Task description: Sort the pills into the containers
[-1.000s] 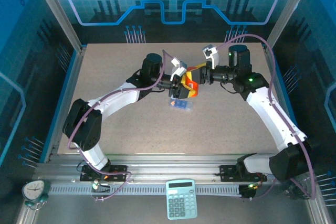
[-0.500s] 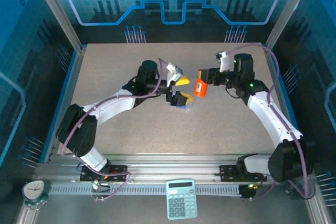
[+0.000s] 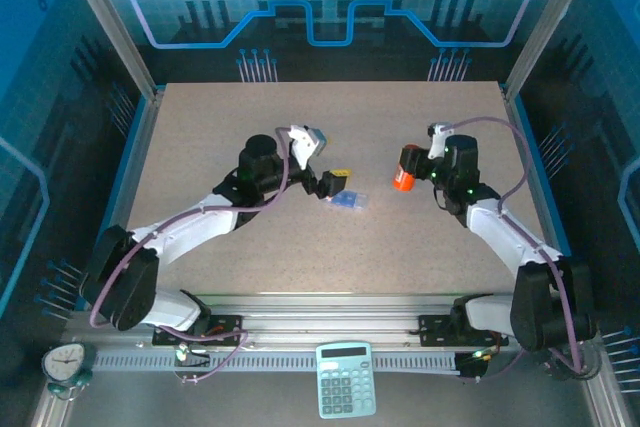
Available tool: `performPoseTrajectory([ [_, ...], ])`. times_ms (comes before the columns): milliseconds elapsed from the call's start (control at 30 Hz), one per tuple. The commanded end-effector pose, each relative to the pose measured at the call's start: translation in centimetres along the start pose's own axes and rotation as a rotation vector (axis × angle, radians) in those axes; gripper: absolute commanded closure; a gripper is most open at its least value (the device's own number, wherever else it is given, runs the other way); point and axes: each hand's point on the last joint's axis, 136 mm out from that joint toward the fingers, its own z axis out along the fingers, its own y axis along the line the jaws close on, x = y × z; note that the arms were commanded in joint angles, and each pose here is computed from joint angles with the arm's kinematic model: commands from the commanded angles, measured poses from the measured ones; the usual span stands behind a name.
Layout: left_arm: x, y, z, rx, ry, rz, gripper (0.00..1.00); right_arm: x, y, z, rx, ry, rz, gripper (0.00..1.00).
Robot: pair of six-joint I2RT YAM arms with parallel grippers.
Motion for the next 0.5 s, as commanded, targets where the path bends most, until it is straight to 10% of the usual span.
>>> performPoseTrajectory([
  [0,-2.3,2.5,-1.1,-0.164,-0.085,0.049,0.01,-3.3,-0.9,-0.7,0.086,-0.188,-0.057,0.8],
  [467,-3.9,3.9,-1.7,-0.257,-0.103,0.075,0.01,1.2,-2.5,0.5,0.227,-0.241,-0.097,0.79],
])
